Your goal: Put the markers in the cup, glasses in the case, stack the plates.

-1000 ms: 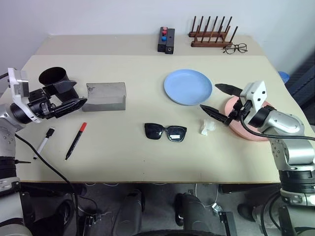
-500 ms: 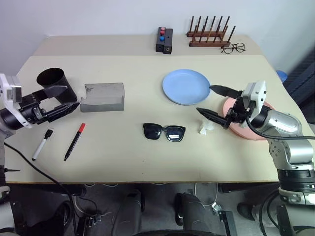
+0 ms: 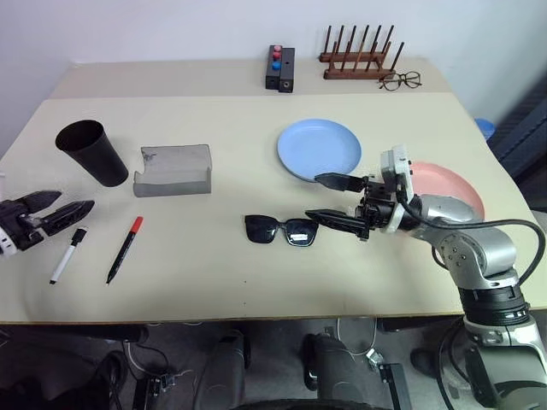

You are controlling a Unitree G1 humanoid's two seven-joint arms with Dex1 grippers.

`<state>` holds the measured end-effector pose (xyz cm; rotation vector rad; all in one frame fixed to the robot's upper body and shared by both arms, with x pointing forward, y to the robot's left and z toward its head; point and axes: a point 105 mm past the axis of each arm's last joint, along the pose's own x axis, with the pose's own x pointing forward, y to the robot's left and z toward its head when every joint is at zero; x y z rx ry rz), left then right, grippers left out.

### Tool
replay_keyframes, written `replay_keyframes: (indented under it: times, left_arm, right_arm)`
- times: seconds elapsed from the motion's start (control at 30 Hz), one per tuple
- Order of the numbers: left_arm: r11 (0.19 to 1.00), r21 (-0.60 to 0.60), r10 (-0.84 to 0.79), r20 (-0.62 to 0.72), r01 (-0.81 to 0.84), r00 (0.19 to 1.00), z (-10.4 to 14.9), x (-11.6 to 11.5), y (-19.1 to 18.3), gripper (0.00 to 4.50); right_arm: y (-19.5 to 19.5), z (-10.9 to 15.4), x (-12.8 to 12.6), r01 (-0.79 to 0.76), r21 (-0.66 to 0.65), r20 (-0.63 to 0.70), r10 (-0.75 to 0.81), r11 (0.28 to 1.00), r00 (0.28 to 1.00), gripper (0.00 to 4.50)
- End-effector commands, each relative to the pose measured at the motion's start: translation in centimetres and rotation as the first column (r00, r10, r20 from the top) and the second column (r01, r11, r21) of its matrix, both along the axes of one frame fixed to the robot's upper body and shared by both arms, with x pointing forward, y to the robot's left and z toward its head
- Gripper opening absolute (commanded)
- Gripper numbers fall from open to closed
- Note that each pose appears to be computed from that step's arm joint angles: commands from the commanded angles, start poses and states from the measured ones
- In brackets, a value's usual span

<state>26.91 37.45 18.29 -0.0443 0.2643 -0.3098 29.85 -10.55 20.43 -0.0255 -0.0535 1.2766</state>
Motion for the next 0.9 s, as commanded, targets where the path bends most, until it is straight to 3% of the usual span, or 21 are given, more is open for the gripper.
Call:
replay_keyframes:
  times: [0.03, 0.2, 0.27, 0.5, 0.73, 0.8, 0.9]
  left_arm:
    - [0.996, -0.012, 0.09, -0.062, -0.091, 0.994, -0.1, -0.3, 1.7, 4.46]
    - [0.972, 0.128, 0.218, -0.168, -0.198, 0.961, -1.9, 0.2, 3.9, 4.46]
    - [0.964, 0.131, 0.255, -0.211, -0.231, 0.944, -2.2, 0.3, 4.5, 4.46]
    - [0.977, 0.132, 0.211, -0.454, -0.169, 0.865, -3.0, 0.8, 3.5, 4.46]
    - [0.975, 0.2, 0.194, -0.57, -0.094, 0.798, -2.6, 1.0, 3.1, 4.46]
    - [0.959, 0.283, 0.204, -0.625, -0.024, 0.753, -2.8, 0.4, 3.6, 4.46]
    - [0.957, 0.289, 0.188, -0.626, 0.001, 0.757, -2.2, 1.2, 3.5, 4.46]
  right_arm:
    - [0.5, 1.5, -1.1, -0.022, -0.003, 0.101, 0.023, 1.0, 0.995, 4.41]
    - [0.1, 1.4, -1.3, 0.007, -0.02, 0.108, -0.005, 1.0, 0.994, 4.41]
    - [-0.2, 1.2, -1.4, 0.019, -0.029, 0.105, -0.016, 0.999, 0.994, 4.41]
    - [-0.4, 1.0, -1.4, 0.04, -0.027, 0.104, -0.037, 0.999, 0.994, 4.41]
    - [-0.5, 0.9, -1.3, 0.052, -0.03, 0.109, -0.048, 0.998, 0.993, 4.41]
    - [-0.7, 0.9, -1.2, 0.061, -0.03, 0.11, -0.057, 0.998, 0.992, 4.41]
    - [-0.9, 0.9, -1.1, 0.067, -0.03, 0.112, -0.063, 0.997, 0.992, 4.41]
